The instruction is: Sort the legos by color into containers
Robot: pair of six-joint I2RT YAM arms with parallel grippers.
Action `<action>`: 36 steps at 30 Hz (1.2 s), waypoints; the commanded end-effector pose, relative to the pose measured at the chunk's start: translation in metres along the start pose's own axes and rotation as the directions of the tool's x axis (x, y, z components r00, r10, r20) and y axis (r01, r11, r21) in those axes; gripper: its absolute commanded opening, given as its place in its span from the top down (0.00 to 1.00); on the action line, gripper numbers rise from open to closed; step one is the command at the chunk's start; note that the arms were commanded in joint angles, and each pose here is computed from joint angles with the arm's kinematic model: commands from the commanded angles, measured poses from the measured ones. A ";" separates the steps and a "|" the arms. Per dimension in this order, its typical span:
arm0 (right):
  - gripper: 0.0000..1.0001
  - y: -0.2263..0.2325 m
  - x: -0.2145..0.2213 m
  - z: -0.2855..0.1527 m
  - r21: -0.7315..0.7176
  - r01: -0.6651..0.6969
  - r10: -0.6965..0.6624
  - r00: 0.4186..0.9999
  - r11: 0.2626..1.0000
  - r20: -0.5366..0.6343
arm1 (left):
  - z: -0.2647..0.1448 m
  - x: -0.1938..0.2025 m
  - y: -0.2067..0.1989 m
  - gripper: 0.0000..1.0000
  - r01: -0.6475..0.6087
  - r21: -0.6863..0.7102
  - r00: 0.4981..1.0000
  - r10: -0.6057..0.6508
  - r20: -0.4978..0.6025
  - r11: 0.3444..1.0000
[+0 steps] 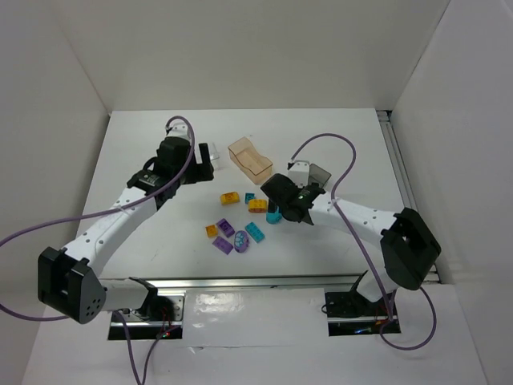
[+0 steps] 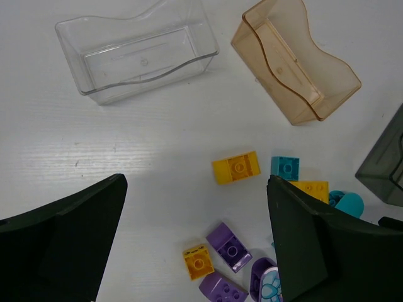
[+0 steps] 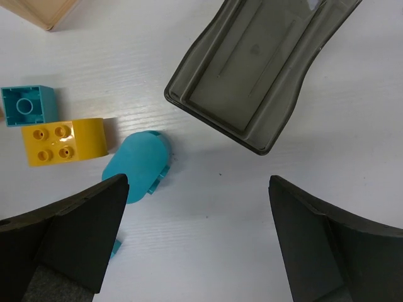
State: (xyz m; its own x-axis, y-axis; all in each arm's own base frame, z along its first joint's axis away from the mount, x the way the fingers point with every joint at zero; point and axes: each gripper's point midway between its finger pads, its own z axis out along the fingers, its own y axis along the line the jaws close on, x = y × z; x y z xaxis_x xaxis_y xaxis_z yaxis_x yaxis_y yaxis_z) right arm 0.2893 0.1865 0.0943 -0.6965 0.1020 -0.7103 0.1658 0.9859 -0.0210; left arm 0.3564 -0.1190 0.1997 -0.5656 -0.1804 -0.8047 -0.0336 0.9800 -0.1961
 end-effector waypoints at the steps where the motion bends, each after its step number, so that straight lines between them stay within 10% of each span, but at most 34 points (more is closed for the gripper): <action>1: 0.00 0.006 -0.013 -0.012 -0.051 -0.057 0.060 0.996 0.997 0.061 | 0.000 -0.012 -0.008 0.00 0.019 0.014 1.000 -0.019 -0.010 1.000; 36: 0.00 0.063 0.039 0.026 -0.165 -0.091 0.083 0.995 0.982 -0.050 | -0.001 -0.010 -0.002 0.00 0.031 -0.026 0.999 -0.032 -0.025 0.999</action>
State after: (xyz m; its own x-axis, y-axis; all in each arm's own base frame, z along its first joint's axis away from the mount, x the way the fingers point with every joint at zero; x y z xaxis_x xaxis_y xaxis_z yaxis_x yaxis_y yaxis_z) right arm 0.2715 0.2341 0.0326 -0.7599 0.1733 -0.6266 0.1102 0.9842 0.1386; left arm 0.3548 -0.1194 0.1929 -0.6172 -0.1838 -0.7650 -0.0613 0.9806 -0.1862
